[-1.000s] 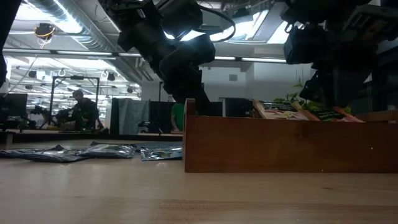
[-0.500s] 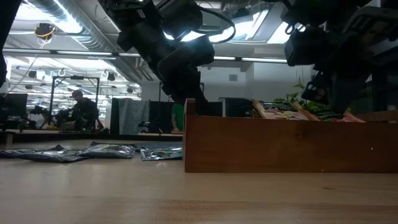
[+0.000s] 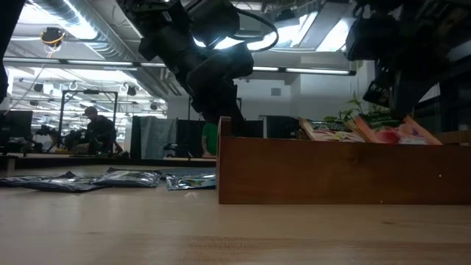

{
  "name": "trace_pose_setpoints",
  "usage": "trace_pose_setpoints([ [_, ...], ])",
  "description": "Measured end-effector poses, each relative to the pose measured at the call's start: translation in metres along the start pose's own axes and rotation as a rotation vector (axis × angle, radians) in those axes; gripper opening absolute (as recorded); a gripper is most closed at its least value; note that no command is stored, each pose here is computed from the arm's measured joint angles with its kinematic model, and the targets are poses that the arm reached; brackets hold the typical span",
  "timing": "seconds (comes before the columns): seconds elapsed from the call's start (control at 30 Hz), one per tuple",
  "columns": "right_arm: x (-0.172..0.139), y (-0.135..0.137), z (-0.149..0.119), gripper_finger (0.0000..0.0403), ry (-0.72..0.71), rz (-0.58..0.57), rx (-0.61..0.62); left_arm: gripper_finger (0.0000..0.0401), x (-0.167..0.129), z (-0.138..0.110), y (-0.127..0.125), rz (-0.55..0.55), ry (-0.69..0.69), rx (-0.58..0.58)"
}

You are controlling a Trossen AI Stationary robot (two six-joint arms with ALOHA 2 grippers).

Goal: Pick & Place Tea
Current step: Put the orange tea bag into the right section of the wooden organizer

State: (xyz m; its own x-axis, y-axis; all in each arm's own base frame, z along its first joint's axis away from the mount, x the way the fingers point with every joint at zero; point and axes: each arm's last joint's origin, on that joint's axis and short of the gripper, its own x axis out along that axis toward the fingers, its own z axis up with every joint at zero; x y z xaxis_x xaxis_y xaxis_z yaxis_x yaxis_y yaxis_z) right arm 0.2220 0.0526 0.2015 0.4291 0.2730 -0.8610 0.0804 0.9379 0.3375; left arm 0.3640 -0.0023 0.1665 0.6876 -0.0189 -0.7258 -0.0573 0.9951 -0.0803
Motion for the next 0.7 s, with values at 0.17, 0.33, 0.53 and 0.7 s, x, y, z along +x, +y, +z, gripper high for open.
trace_pose_setpoints([
  [0.17,0.002,0.003,-0.014,0.0004,-0.023,-0.060,0.040,0.0004,0.000,0.000,0.000,0.000,0.000,-0.009],
  [0.33,0.008,0.007,-0.023,0.0007,-0.068,-0.084,0.070,0.0003,0.000,0.000,0.000,0.000,0.000,-0.009],
  [0.53,0.012,0.009,-0.026,0.0008,-0.083,-0.068,0.065,0.0007,0.000,0.000,0.000,0.000,0.000,-0.009],
  [0.7,0.012,0.009,-0.026,0.0016,-0.078,-0.063,0.080,0.0003,0.000,0.000,0.000,0.000,-0.001,-0.009],
])
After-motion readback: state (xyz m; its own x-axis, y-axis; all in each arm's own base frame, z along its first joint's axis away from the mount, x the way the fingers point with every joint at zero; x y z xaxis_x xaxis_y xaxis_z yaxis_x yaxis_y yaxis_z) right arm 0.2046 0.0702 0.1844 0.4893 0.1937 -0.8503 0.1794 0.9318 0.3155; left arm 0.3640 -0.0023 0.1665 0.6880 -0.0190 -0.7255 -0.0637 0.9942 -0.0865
